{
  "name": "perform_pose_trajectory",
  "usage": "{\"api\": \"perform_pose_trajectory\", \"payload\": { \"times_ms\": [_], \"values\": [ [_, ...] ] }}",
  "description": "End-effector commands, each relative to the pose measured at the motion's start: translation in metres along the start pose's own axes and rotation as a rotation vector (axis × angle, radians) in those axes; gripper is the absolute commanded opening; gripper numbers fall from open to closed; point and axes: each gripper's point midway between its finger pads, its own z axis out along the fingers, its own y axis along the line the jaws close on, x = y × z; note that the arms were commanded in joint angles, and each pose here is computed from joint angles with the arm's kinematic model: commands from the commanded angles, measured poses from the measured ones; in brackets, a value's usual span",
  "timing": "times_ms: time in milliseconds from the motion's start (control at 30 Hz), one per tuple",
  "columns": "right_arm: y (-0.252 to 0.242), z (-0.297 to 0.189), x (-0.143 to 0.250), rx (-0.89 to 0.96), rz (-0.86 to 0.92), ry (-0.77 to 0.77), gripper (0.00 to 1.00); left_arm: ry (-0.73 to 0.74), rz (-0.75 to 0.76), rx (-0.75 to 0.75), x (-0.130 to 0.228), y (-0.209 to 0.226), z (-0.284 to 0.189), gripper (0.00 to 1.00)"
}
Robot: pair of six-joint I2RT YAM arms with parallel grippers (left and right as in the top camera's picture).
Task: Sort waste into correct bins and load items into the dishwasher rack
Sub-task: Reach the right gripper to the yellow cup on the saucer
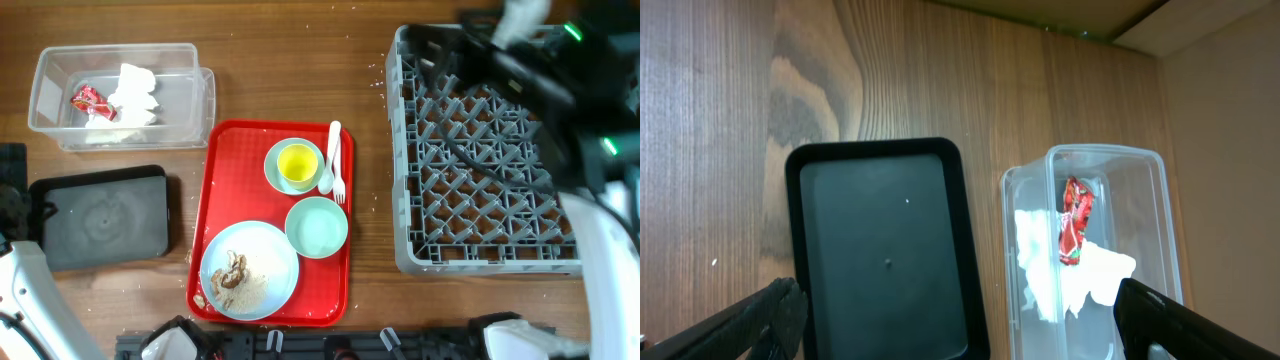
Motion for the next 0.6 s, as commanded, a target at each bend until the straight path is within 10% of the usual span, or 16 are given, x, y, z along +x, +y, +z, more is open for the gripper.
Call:
{"api": "perform_pose_trajectory", "payload": {
  "times_ms": [0,233,333,567],
  "values": [
    [0.025,0.067,0.038,0.07,-0.185,0.261,1.0,-0.005,-0.014,0.0,-0.001,0.0,0.0,1.0],
    [0.077,0.163,0.196,-0.086,-0.15,0.698,1.0,-0.005,-0.014,0.0,-0.001,0.0,0.0,1.0],
    [0.055,0.188,0.251,0.024,-0.017,0.831,0.64,-0.005,-0.014,0.0,-0.001,0.0,0.0,1.0],
    [0.075,0.186,0.324,0.177,-0.131,1.005,0.58,-0.005,-0.014,0.0,-0.001,0.0,0.0,1.0]
  ]
}}
